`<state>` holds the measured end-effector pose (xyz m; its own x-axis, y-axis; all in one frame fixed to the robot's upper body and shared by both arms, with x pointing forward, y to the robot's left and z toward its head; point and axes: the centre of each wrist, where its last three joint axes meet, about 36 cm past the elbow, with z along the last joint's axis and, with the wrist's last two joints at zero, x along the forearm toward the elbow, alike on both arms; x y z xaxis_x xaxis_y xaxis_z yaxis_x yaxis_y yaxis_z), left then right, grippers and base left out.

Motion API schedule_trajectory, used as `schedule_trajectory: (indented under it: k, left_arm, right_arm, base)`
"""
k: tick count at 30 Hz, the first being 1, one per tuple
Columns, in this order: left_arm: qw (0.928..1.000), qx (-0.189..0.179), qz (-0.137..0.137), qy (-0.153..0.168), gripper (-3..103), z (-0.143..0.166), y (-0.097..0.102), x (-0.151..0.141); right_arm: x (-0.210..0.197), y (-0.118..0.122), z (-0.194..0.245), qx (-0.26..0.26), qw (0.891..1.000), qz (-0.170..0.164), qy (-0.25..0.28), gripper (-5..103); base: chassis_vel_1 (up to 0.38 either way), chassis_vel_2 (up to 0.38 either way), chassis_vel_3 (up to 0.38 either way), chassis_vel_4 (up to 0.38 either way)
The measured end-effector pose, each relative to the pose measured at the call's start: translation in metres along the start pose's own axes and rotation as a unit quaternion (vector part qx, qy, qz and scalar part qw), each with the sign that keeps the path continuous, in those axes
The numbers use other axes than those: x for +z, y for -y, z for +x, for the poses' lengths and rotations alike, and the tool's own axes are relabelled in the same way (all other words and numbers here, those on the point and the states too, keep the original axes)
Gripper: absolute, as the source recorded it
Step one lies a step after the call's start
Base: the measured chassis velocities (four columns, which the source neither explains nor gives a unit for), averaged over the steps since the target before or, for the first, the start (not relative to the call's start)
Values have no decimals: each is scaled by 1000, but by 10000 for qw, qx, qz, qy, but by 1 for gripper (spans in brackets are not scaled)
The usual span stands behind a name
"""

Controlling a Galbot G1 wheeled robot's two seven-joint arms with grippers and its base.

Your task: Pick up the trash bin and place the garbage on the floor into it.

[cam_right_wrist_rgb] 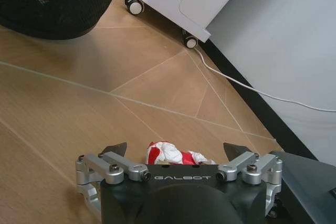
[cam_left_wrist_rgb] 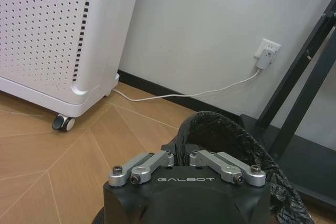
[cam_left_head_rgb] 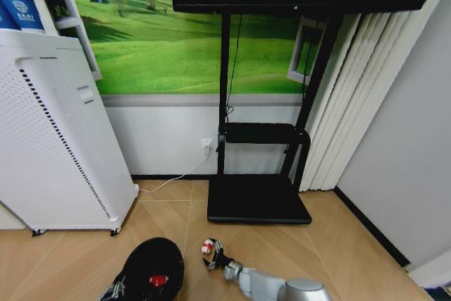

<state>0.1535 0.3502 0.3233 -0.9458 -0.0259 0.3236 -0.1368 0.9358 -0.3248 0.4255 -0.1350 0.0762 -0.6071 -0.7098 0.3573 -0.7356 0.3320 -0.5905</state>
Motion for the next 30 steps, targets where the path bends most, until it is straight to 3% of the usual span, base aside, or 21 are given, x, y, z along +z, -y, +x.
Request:
schedule_trajectory:
  k: [9,14,17,18,22,26,30]
  left_arm:
    - [10000,-26,19,-17,7,3,-4,1]
    - [10000,-14,26,13,7,3,-4,-2]
    - [10000,-8,36,37,7,2,-4,-4]
    - [10000,-9,28,48,7,2,-4,-5]
    - [10000,-9,39,48,7,3,-4,-4]
    - [10000,-2,48,45,7,3,-3,-2]
    - [10000,6,65,39,7,4,-2,0]
  right_arm:
    - [-5,-4,-8,-39,10000,44,-24,96]
    - [-6,-5,-8,-49,10000,56,-38,76]
    - [-6,-5,-8,-50,10000,68,-53,71]
    - [-4,-4,-7,-45,9999,77,-75,59]
    - [3,2,-2,-8,9998,93,-168,42]
    - [11,8,4,24,9996,111,-275,37]
    - [17,12,10,71,9993,92,-355,21]
  base:
    - [0,0,0,0]
    - [0,0,0,0]
    - [0,0,0,0]
    - [0,0,0,0]
    - [0,0,0,0]
    - [0,0,0,0]
    - [0,0,0,0]
